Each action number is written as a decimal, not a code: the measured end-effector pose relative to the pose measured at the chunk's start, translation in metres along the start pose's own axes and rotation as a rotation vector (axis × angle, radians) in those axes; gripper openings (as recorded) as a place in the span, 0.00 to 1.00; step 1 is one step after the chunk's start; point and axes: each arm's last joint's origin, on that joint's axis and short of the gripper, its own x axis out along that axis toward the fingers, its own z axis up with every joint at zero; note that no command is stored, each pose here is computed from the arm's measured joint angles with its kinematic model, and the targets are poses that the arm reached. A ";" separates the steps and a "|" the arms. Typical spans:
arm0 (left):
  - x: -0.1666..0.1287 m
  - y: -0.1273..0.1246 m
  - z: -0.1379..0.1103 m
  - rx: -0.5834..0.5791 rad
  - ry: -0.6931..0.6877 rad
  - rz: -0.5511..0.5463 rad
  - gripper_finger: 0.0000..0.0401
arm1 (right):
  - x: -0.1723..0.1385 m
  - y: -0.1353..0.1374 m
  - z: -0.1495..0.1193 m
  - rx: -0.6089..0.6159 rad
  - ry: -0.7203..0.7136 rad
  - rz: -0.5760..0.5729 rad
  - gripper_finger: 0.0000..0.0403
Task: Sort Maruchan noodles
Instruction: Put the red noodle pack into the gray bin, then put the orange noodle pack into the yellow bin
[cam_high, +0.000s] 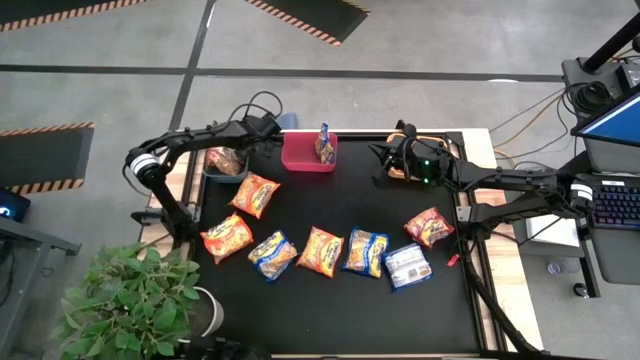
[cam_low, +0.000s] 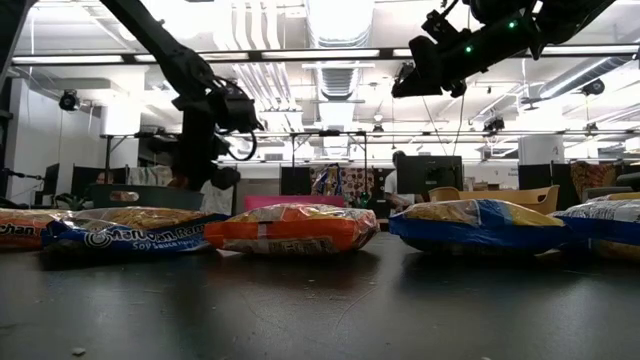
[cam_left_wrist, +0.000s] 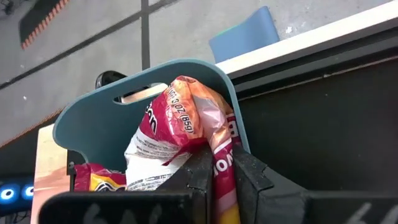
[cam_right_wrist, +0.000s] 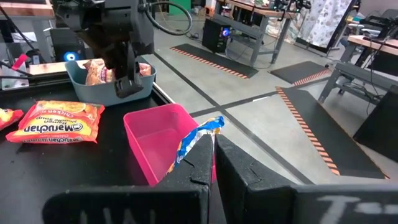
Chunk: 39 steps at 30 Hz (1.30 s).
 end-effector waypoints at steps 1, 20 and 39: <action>-0.002 0.001 0.001 0.004 0.003 -0.005 0.06 | 0.000 0.000 0.000 -0.001 0.000 0.000 0.02; -0.089 -0.036 0.003 0.247 -0.114 -0.148 0.28 | 0.000 0.000 0.000 0.001 0.000 0.000 0.02; -0.202 -0.129 -0.119 1.011 -0.244 -1.372 0.23 | 0.000 0.000 0.000 0.035 0.002 0.000 0.02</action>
